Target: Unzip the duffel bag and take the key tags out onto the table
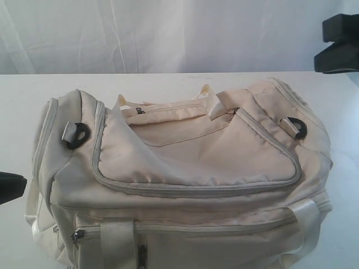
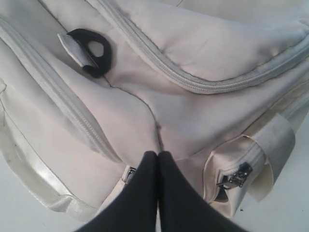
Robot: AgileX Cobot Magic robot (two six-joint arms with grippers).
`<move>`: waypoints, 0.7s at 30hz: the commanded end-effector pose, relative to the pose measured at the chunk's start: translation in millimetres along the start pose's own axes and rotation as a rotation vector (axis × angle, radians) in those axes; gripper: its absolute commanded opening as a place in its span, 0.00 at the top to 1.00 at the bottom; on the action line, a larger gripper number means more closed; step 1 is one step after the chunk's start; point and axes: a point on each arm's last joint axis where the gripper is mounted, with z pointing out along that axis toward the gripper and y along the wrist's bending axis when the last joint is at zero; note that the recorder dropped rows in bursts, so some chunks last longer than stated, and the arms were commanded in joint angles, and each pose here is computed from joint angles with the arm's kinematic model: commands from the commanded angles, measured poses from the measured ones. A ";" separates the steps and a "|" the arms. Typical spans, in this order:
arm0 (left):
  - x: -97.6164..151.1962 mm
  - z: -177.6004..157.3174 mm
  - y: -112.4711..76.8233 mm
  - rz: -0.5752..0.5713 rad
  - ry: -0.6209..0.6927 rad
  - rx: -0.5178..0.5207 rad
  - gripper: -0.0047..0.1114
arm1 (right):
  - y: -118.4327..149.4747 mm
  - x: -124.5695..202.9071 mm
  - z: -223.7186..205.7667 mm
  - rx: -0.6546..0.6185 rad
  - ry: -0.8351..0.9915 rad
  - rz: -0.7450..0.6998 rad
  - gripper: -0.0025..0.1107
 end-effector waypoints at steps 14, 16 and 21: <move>-49.4 -34.6 -17.3 -0.003 0.149 0.160 0.96 | 18.5 117.6 -44.0 0.026 -0.016 -0.033 0.98; -65.8 -38.2 -18.1 -0.004 0.117 0.173 0.96 | 17.3 125.1 -41.0 0.022 -0.001 -0.026 0.98; -107.9 -31.4 -14.9 -0.019 0.122 0.203 0.96 | 16.0 129.2 -38.5 0.022 0.012 -0.022 0.98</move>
